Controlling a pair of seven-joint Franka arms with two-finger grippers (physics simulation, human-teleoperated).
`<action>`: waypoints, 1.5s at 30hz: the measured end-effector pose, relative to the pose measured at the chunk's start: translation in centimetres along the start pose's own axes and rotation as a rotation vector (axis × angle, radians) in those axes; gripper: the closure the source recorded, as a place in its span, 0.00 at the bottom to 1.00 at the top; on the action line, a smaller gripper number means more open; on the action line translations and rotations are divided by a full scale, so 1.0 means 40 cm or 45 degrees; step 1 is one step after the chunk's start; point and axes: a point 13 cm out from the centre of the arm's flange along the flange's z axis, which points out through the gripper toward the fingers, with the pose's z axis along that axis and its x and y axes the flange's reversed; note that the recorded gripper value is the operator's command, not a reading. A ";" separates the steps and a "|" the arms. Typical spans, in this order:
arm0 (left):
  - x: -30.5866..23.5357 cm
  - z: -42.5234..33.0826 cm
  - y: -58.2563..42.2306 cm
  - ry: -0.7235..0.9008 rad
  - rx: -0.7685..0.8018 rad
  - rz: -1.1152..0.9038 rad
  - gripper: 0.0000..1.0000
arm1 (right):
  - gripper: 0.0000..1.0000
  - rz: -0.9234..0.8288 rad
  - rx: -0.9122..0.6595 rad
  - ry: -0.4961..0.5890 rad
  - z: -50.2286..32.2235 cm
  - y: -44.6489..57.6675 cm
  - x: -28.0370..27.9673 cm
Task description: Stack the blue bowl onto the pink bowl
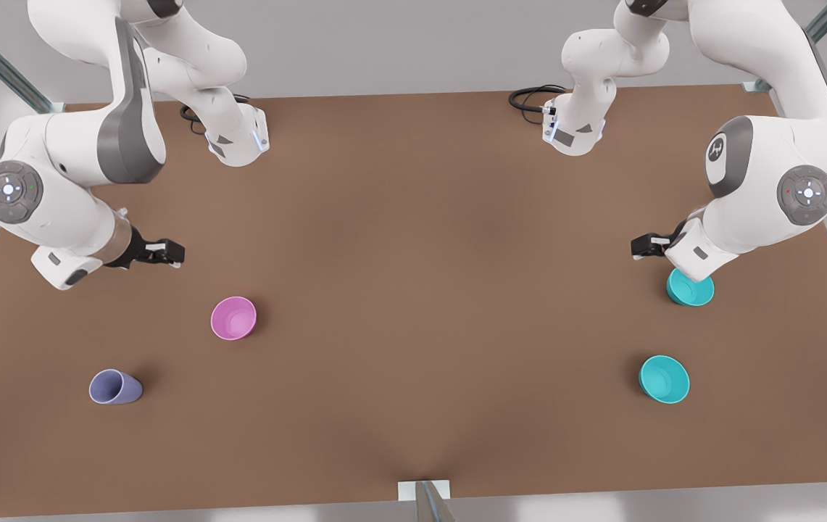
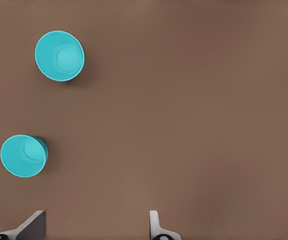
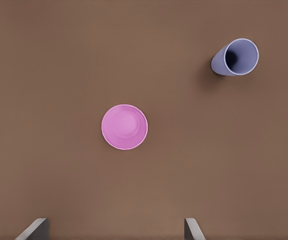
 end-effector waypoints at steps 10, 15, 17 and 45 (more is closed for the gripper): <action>-0.003 0.006 0.002 0.002 0.003 -0.005 0.00 | 0.00 0.052 0.015 0.333 0.563 -0.025 -0.127; -0.005 0.015 0.005 0.012 0.004 -0.008 0.00 | 0.00 0.088 -0.024 0.287 0.732 -0.027 -0.165; -0.005 0.017 0.004 0.014 0.004 -0.008 0.00 | 0.00 0.106 -0.034 0.265 0.771 -0.038 -0.176; 0.018 0.031 0.004 0.071 0.004 -0.009 0.00 | 0.79 0.062 -0.335 0.207 0.765 0.289 -0.234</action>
